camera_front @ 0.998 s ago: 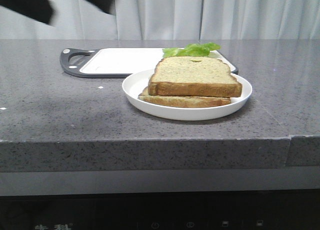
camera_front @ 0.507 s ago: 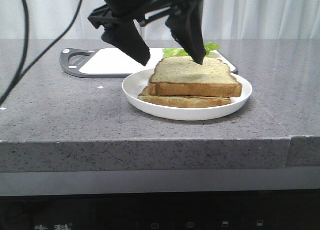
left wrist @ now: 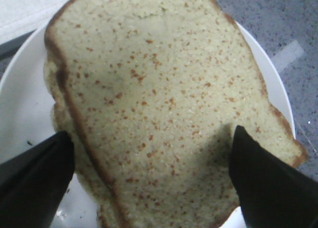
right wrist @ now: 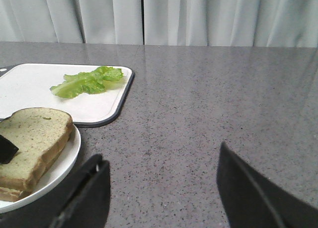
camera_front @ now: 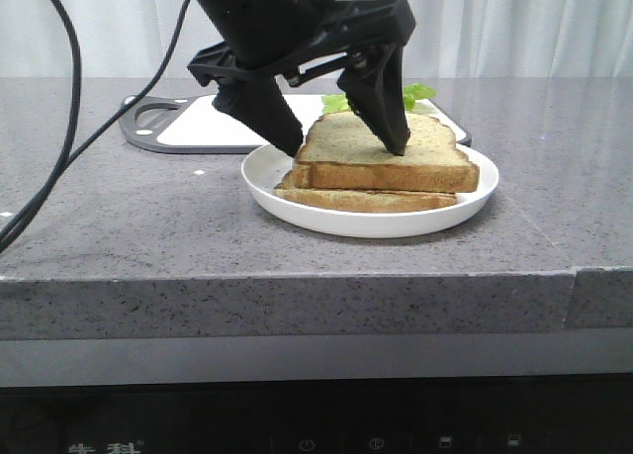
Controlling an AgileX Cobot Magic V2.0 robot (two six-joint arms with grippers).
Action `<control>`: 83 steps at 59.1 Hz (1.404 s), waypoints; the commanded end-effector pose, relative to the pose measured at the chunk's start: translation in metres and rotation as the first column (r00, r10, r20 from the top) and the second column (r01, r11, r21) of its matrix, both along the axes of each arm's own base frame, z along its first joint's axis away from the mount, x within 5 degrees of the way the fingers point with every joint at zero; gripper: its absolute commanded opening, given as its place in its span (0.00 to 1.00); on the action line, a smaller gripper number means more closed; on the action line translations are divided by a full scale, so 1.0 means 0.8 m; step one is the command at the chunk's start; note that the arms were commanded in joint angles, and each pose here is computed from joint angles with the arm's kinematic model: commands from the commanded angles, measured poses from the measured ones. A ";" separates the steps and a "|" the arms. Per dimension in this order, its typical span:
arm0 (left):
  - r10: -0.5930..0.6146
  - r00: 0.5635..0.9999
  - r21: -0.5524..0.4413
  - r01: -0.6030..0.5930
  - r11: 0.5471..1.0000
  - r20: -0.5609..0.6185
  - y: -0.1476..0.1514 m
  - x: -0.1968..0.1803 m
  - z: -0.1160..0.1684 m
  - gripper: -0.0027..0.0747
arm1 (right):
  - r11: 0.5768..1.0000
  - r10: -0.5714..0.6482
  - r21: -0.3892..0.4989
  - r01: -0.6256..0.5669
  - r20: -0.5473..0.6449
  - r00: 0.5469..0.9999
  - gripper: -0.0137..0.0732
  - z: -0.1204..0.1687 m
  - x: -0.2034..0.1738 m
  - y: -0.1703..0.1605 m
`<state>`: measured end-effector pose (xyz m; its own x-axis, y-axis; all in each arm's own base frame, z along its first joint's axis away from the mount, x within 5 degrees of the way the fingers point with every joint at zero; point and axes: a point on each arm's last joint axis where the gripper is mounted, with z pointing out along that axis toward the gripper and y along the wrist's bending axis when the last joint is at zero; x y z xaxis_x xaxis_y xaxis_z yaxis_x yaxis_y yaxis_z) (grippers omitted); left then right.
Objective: Left arm grabs bread, right arm adds lettuce
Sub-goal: 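Lower the left gripper onto the top bread slice on the plate, then grasp the top bread slice with the left gripper and lift it away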
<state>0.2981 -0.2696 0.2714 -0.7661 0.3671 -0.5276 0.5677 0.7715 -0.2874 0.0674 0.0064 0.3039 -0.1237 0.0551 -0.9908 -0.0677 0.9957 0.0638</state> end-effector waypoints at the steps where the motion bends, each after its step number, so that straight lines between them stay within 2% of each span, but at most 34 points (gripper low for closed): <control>1: 0.025 0.998 -0.099 -0.019 0.995 0.066 -0.005 -0.001 0.035 0.83 | 1.000 -0.016 -0.012 0.017 0.090 0.996 0.71 0.022 0.001 -0.002; 9: 0.025 0.998 -0.098 -0.018 0.995 0.064 -0.005 -0.001 0.035 0.83 | 1.000 -0.016 -0.012 0.017 0.090 0.996 0.71 0.022 0.001 -0.002; 13: 0.023 0.998 -0.095 -0.017 0.995 0.063 -0.004 -0.002 0.035 0.79 | 1.000 -0.016 -0.012 0.017 0.090 0.996 0.71 0.022 0.001 -0.002; 32: 0.022 0.999 -0.083 -0.018 0.996 0.047 -0.001 -0.001 0.033 0.25 | 1.000 -0.016 -0.012 0.017 0.090 0.996 0.71 0.022 0.001 -0.002; 43: 0.044 0.999 -0.072 -0.041 0.997 0.031 0.010 0.007 0.032 0.01 | 1.000 -0.016 -0.012 0.017 0.090 0.996 0.71 0.022 0.001 -0.002; 69: 0.120 0.987 -0.138 -0.105 0.985 0.107 0.038 0.017 0.064 0.01 | 1.000 -0.016 -0.012 0.017 0.090 0.996 0.71 0.022 0.001 -0.002; 83: 0.140 0.971 -0.196 -0.102 0.975 0.191 0.054 0.002 0.106 0.01 | 1.000 -0.017 -0.012 0.018 0.093 0.996 0.71 0.022 0.001 -0.002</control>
<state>0.3079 -0.2373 0.3086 -0.7615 0.2503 -0.5979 0.5116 0.7985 -0.3173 0.0673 0.0065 0.3033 -0.1308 0.0545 -0.9899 -0.0684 0.9956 0.0639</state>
